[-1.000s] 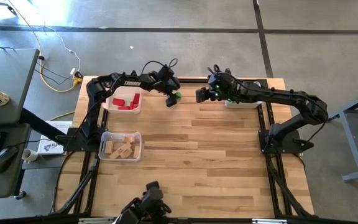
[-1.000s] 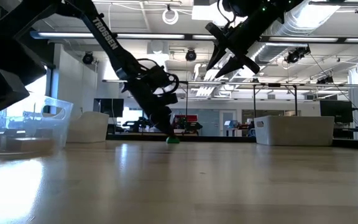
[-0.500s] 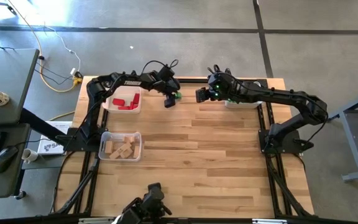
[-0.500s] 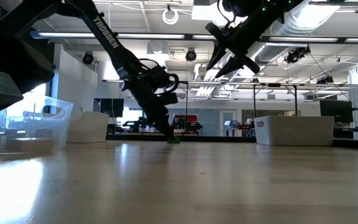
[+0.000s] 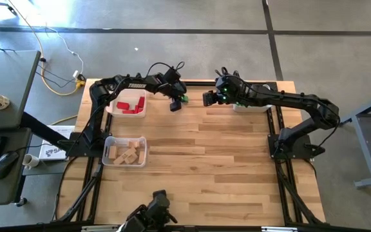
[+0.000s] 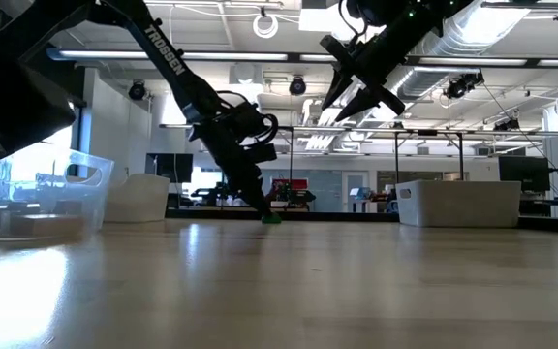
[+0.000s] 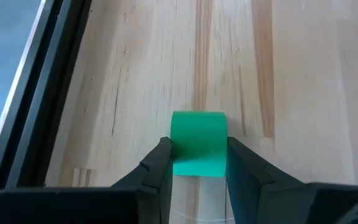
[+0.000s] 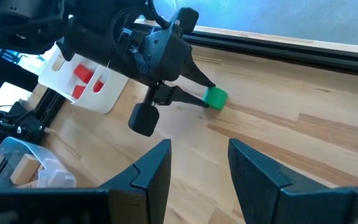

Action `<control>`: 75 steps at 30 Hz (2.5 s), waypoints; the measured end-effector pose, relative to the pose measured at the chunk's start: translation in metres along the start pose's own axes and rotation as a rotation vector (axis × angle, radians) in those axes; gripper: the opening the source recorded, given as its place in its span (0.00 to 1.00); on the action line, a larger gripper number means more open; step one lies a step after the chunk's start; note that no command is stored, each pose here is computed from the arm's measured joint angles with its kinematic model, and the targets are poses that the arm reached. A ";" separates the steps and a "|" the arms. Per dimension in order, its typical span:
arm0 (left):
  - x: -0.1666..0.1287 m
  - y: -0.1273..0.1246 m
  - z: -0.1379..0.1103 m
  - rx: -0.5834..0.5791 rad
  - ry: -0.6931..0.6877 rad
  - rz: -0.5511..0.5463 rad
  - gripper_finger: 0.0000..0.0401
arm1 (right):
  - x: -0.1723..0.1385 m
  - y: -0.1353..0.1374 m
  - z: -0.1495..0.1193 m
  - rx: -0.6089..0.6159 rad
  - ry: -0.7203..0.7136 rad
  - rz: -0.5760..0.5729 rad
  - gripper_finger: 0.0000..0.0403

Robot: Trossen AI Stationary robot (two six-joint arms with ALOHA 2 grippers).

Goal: Sort & place blocks by color
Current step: Put the green half-circle into the right white bin

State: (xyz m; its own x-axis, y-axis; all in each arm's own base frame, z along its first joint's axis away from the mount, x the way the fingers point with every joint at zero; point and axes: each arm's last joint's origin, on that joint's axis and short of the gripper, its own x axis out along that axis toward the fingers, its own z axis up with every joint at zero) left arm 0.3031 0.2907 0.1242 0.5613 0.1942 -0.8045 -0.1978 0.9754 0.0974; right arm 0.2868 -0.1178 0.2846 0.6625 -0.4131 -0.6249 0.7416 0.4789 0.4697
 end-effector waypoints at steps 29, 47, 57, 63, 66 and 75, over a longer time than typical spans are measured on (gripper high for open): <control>-0.103 -0.039 0.077 0.085 -0.285 0.005 0.21 | 0.000 0.005 0.003 0.169 0.068 0.143 0.36; -0.130 -0.065 0.104 0.192 -0.410 0.095 0.21 | -0.002 0.015 0.014 0.229 -0.036 0.248 0.36; -0.147 -0.063 0.104 0.224 -0.381 0.204 0.21 | -0.001 0.011 0.015 0.236 -0.065 0.199 0.36; -0.154 -0.068 0.106 0.225 -0.405 0.191 0.21 | -0.002 0.012 0.020 0.242 -0.096 0.223 0.36; -0.154 -0.073 0.108 0.232 -0.408 0.182 0.21 | -0.002 0.013 0.021 0.239 -0.107 0.239 0.36; -0.152 -0.094 0.120 0.303 -0.453 0.182 0.21 | -0.003 0.014 0.020 0.230 -0.071 0.276 0.36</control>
State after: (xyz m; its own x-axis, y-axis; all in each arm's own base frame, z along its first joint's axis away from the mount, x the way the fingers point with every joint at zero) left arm 0.3323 0.1816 0.3076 0.8413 0.3222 -0.4340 -0.1218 0.8953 0.4285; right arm 0.2979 -0.1255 0.3055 0.8405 -0.3493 -0.4141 0.5330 0.3966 0.7474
